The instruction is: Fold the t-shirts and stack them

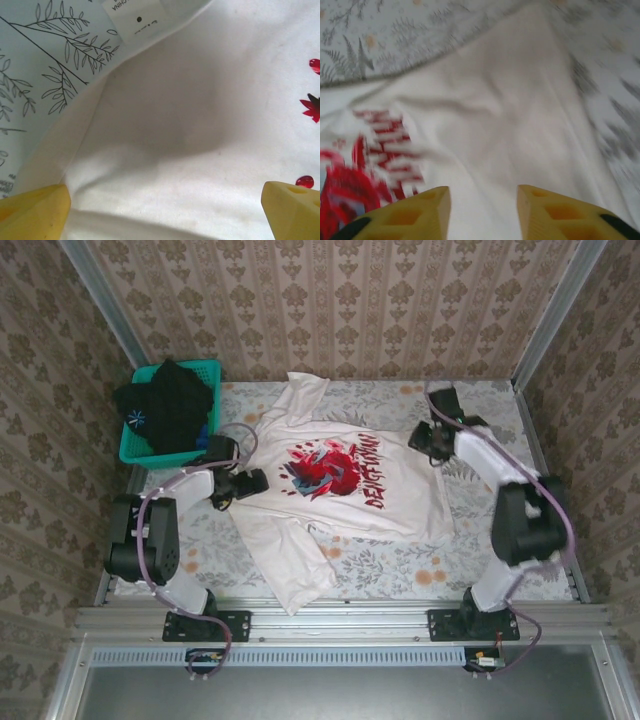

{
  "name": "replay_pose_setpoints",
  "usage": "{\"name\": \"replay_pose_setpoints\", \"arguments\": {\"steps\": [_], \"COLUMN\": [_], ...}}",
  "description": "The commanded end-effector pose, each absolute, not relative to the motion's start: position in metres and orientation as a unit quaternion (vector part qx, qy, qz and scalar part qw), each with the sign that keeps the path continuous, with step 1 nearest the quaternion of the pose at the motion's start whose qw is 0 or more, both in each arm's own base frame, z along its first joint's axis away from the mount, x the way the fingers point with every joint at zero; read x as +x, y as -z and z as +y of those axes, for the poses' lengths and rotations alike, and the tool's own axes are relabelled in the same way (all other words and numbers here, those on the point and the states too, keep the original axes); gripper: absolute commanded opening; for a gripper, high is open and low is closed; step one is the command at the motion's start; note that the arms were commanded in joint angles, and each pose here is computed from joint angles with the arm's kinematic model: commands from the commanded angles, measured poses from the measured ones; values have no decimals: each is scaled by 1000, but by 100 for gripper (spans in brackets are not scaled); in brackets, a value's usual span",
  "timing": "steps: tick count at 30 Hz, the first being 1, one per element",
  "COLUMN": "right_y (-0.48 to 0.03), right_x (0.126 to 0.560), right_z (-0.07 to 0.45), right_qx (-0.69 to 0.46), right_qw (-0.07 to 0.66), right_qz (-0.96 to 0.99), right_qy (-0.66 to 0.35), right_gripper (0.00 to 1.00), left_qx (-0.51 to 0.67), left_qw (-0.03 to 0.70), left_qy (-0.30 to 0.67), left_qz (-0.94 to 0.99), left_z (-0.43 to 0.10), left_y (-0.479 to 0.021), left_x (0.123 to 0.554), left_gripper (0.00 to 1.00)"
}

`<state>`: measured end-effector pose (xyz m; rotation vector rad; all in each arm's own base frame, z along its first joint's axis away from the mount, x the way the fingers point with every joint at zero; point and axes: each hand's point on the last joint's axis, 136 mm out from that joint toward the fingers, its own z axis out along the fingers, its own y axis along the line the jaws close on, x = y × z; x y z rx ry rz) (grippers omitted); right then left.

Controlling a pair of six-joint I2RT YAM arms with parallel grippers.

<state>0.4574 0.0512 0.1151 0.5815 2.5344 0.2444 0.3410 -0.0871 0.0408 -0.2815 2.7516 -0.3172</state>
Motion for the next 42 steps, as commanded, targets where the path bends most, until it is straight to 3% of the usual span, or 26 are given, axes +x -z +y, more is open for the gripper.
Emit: {"name": "replay_pose_setpoints", "arguments": {"steps": [1, 5, 18, 22, 25, 28, 31, 38, 42], "right_y": [-85, -49, -9, -18, -56, -88, -102, -82, -67], "right_x": [504, 534, 533, 539, 554, 551, 510, 335, 266], "right_z": [51, 41, -48, -57, -56, -51, -36, -16, -17], "right_qx": [185, 201, 302, 310, 282, 259, 238, 289, 315], "right_qw": [232, 186, 141, 144, 190, 191, 184, 178, 156], "right_qz": [950, 959, 941, 936, 937, 944, 953, 941, 936], "right_qy": [-93, -76, -61, -89, -81, -71, -36, -2, 4], "right_gripper": [37, 32, 33, 34, 46, 50, 57, 62, 68], "left_qx": [-90, -94, -76, -75, -70, -46, -45, -22, 44], "left_qw": [188, 201, 237, 232, 214, 195, 174, 135, 131], "left_qy": [94, 88, 126, 125, 135, 129, 103, 54, 72], "left_qz": [974, 971, 960, 962, 965, 971, 978, 989, 988], "left_z": [-84, -81, -91, -90, -96, -110, -112, -132, -159], "left_y": [-56, -68, -89, -84, -78, -72, -64, -56, -65], "left_x": [344, 348, 346, 337, 335, 326, 304, 229, 193], "left_gripper": [100, 100, 100, 100, 100, 100, 100, 98, 95]}}
